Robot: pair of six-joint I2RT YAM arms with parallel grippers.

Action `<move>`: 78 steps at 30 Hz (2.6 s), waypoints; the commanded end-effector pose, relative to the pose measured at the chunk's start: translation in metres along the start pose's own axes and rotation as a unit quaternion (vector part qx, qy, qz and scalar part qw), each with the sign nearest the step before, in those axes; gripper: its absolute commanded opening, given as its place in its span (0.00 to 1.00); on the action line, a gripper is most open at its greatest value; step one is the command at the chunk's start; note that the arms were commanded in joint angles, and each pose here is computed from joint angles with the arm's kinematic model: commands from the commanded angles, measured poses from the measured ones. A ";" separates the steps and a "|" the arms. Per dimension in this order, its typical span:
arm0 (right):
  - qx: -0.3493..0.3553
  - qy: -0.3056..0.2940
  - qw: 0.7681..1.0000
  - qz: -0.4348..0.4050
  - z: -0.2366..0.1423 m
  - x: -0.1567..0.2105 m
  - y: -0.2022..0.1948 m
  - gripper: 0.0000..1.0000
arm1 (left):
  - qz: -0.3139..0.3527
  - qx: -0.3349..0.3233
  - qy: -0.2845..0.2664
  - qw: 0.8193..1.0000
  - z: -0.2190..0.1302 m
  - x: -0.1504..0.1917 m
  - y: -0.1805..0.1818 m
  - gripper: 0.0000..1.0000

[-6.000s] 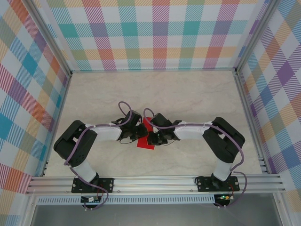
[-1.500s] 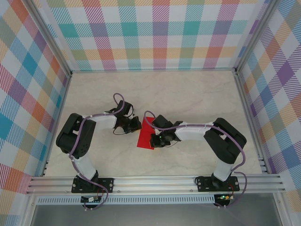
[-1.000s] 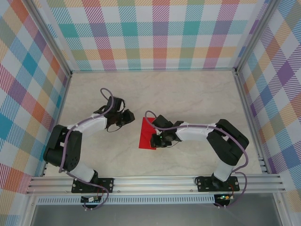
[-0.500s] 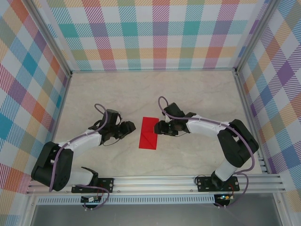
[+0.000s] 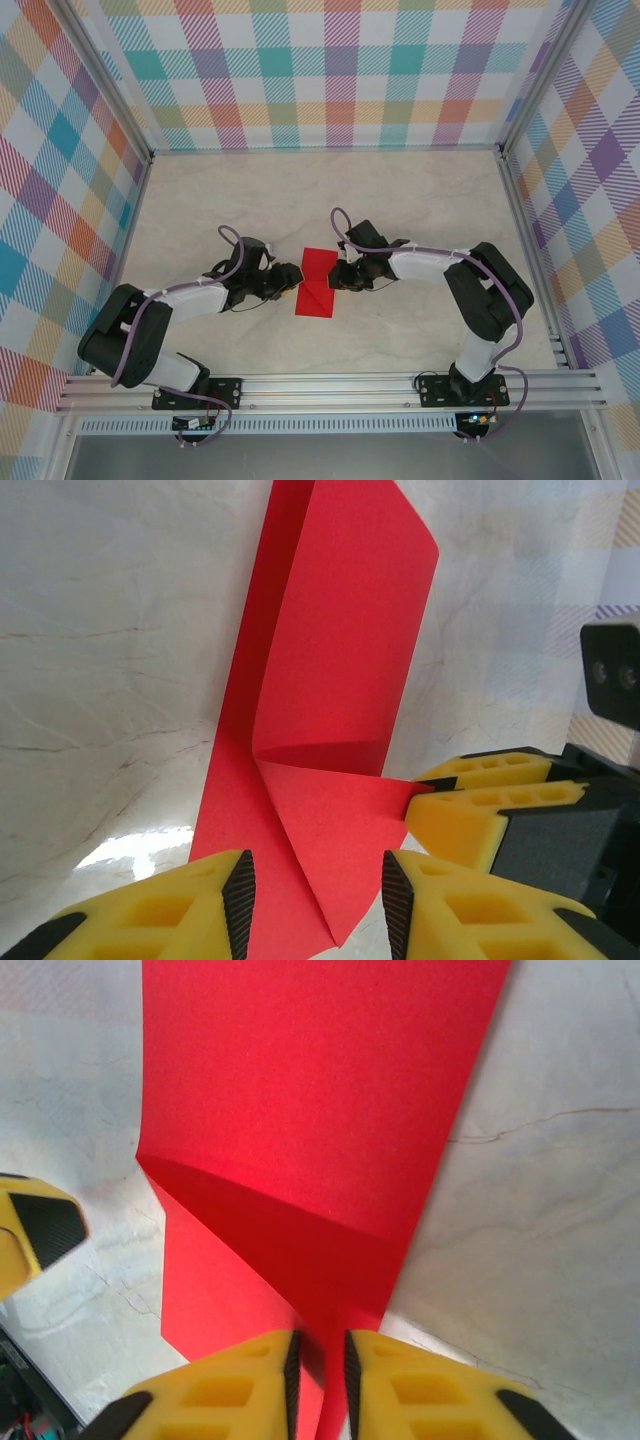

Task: Fold a paper plane with a square sheet of paper (pick it up from the middle)
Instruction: Turn over the paper at the center of the table.

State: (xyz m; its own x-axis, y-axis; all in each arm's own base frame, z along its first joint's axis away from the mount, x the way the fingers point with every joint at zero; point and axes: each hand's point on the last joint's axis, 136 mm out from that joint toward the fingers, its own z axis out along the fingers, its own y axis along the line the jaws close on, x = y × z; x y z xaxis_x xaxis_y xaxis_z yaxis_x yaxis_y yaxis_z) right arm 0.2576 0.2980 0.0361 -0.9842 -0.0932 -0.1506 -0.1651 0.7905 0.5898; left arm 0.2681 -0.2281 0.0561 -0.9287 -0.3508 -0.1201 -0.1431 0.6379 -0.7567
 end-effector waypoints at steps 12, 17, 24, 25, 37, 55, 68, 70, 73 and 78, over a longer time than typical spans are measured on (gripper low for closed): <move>-0.010 -0.007 1.000 0.008 -0.002 -0.005 -0.007 0.12 | 0.016 0.037 0.042 0.998 0.028 0.008 -0.018 0.39; -0.007 -0.007 1.000 0.011 -0.002 -0.005 -0.009 0.12 | 0.025 0.050 0.047 0.997 0.034 0.008 -0.027 0.35; -0.006 -0.009 1.000 0.016 -0.005 -0.006 -0.011 0.13 | 0.037 0.052 0.052 0.997 0.039 0.008 -0.028 0.22; -0.005 -0.011 1.000 0.018 -0.006 -0.007 -0.011 0.15 | 0.038 0.049 0.051 0.997 0.040 0.007 -0.027 0.20; 0.036 -0.119 0.991 0.054 -0.088 -0.020 -0.022 0.73 | 0.101 0.018 0.037 0.994 0.029 -0.004 -0.037 0.05; 0.191 -0.273 0.937 0.110 -0.180 -0.008 -0.087 1.00 | 0.294 -0.379 -0.100 0.872 -0.104 -0.072 -0.050 0.05; 0.236 -0.274 0.920 0.149 -0.183 0.003 -0.111 1.00 | 0.365 -0.595 -0.126 0.705 -0.054 -0.099 -0.041 0.05; 0.240 -0.274 0.919 0.152 -0.184 0.004 -0.113 1.00 | 0.371 -0.600 -0.131 0.696 -0.039 -0.097 -0.040 0.05; 0.248 -0.275 0.915 0.158 -0.186 0.006 -0.118 1.00 | 0.371 -0.587 -0.128 0.708 -0.014 -0.090 -0.038 0.05; 0.264 -0.276 0.908 0.172 -0.190 0.010 -0.126 1.00 | 0.362 -0.558 -0.105 0.739 0.026 -0.072 -0.032 0.05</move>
State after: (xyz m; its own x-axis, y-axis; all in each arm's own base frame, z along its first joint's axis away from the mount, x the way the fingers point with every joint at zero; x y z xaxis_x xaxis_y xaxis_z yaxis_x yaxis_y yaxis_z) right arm 0.2646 0.0961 0.1159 -0.7758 0.3917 -0.4947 0.2906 0.9177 0.2710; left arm 0.3467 -0.2210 0.0772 -0.8474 0.3718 -0.3789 0.0822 0.7970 0.5983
